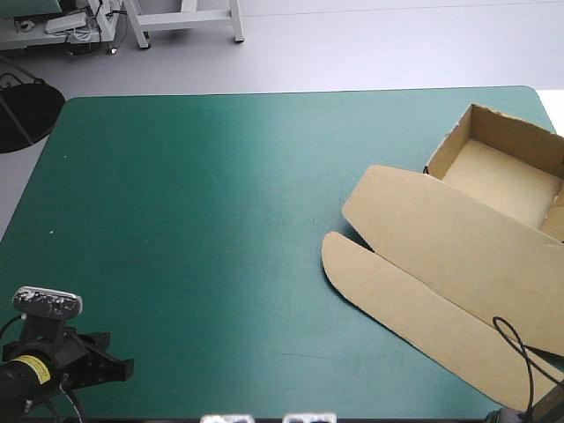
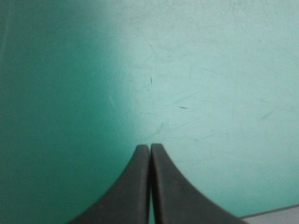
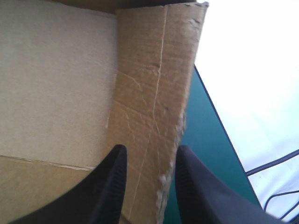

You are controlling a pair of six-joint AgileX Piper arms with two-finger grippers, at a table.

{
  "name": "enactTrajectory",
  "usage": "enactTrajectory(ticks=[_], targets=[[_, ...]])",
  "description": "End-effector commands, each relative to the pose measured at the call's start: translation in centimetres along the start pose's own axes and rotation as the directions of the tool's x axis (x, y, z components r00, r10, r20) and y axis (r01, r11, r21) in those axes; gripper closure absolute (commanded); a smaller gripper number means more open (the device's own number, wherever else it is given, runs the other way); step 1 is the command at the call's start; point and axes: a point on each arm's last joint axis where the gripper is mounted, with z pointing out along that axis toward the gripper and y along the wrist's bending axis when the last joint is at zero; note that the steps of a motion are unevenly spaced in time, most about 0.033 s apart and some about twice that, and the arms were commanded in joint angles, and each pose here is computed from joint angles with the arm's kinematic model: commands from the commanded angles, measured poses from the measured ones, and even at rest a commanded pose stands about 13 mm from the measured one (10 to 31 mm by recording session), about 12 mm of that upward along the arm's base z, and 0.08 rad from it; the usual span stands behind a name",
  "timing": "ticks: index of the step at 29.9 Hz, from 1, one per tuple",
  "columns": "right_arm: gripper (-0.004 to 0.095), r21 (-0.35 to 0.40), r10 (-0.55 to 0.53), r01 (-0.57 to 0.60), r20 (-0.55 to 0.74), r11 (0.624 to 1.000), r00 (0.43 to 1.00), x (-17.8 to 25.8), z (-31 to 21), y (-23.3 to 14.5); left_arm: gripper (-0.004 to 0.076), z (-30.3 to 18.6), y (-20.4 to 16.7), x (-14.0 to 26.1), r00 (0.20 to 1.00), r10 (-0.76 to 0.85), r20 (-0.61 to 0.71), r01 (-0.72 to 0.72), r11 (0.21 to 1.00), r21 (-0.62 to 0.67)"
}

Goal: Fold the box

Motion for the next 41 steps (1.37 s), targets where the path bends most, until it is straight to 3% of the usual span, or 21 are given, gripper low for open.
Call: enactTrajectory(ticks=[1,5,8,10,13,15,18,22,29,37,41], targets=[[0.0578,0.018,-0.011,0.008,0.164,1.0,0.986,0.9,-7.1,-0.1,0.0733,-0.5,-0.1,-0.5,1.0,-0.008,0.027,0.008,1.0,0.006],[0.0578,-0.021,0.004,0.001,0.275,1.0,0.961,2.5,-11.8,0.4,0.0733,-0.5,-0.1,-0.5,1.0,-0.006,0.027,0.006,1.0,0.006],[0.0602,-0.169,0.056,0.005,0.355,0.986,0.933,4.1,-15.2,1.7,0.0733,-0.5,-0.1,-0.6,0.999,0.0,0.035,0.0,1.0,0.007],[0.0663,-0.353,0.114,0.033,0.387,0.935,0.915,5.6,-17.4,3.5,0.0733,-0.6,-0.1,-0.8,0.997,0.03,0.072,-0.03,0.999,0.01],[0.0787,-0.488,0.059,0.194,0.456,0.851,0.888,9.1,-20.4,6.2,0.0733,-1.0,-0.1,-0.7,0.986,0.039,0.162,-0.042,0.999,0.016],[0.0864,-0.476,-0.011,0.281,0.494,0.833,0.869,11.8,-21.6,7.3,0.0733,-1.0,0.0,-0.3,0.98,0.038,0.195,-0.043,0.999,0.019],[0.0919,-0.41,-0.1,0.351,0.52,0.842,0.848,15.4,-22.2,7.6,0.0733,-0.4,0.1,0.6,0.976,0.069,0.207,-0.074,0.997,0.014],[0.0921,-0.375,-0.168,0.408,0.531,0.832,0.83,20.6,-21.7,7.6,0.0733,0.6,0.2,1.8,0.965,0.135,0.223,-0.14,0.99,0.005],[0.0921,-0.395,-0.27,0.468,0.462,0.791,0.845,27.1,-16.3,7.6,0.0733,1.6,-0.1,2.9,0.963,0.126,0.238,-0.14,0.989,0.044],[0.0921,-0.383,-0.295,0.469,0.431,0.795,0.853,32.0,-9.9,7.3,0.0733,2.8,-0.5,3.7,0.975,0.109,0.195,-0.13,0.986,0.101],[0.0921,-0.351,-0.315,0.51,0.484,0.785,0.817,33.3,-9.3,7.0,0.0733,3.1,-0.5,3.9,0.976,0.124,0.179,-0.144,0.985,0.101]])
